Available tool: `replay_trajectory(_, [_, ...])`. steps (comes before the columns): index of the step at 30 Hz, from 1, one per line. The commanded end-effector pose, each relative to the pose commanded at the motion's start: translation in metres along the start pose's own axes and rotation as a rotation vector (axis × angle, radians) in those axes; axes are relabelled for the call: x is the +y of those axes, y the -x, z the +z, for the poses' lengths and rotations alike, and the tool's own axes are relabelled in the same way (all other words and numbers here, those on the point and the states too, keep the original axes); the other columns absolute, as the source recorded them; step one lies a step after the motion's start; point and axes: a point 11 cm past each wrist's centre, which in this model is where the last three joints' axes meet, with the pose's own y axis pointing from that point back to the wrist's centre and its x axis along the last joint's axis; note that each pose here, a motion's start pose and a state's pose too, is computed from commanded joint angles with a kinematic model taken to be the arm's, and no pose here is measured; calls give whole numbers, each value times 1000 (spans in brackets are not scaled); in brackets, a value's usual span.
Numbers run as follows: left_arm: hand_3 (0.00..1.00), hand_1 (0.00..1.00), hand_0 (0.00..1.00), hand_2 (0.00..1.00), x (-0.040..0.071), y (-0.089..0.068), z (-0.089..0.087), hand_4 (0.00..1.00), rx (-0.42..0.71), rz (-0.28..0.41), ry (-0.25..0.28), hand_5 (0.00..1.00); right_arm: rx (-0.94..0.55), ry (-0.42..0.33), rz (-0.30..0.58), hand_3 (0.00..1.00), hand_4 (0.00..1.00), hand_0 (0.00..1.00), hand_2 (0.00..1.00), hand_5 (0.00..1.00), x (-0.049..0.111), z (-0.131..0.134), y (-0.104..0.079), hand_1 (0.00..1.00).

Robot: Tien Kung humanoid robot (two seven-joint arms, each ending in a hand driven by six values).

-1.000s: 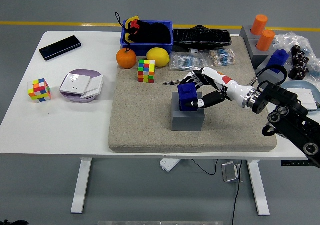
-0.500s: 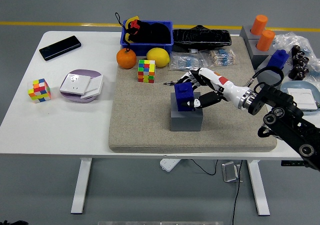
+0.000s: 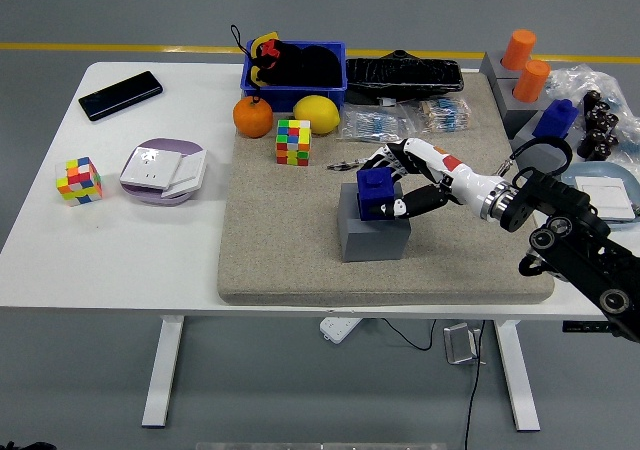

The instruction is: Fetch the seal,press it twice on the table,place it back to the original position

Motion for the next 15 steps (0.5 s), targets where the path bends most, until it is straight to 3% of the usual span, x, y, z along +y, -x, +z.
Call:
replay_trajectory(2, [750,696,724,682,0,0,0,697,0,0,1,247,-4,2,-1,478,788,536,444,2,0,0,0,418])
replay_trajectory(3, [750,696,724,682,0,0,0,696,0,0,1,248,-7,2,-2,607,839,588,578,2,0,0,0,546])
replay_trajectory(8, [750,696,724,682,0,0,0,696,-1,0,-1,248,-15,0,-4,607,839,588,578,2,0,0,-1,546])
replay_trajectory(9, [750,695,724,682,0,0,0,696,-2,0,-1,247,-17,-1,-3,727,946,696,710,2,0,0,-1,682])
replay_trajectory(15, [750,696,724,682,0,1,0,696,-2,-1,0,248,-19,-5,-7,733,970,720,736,2,0,-1,0,708])
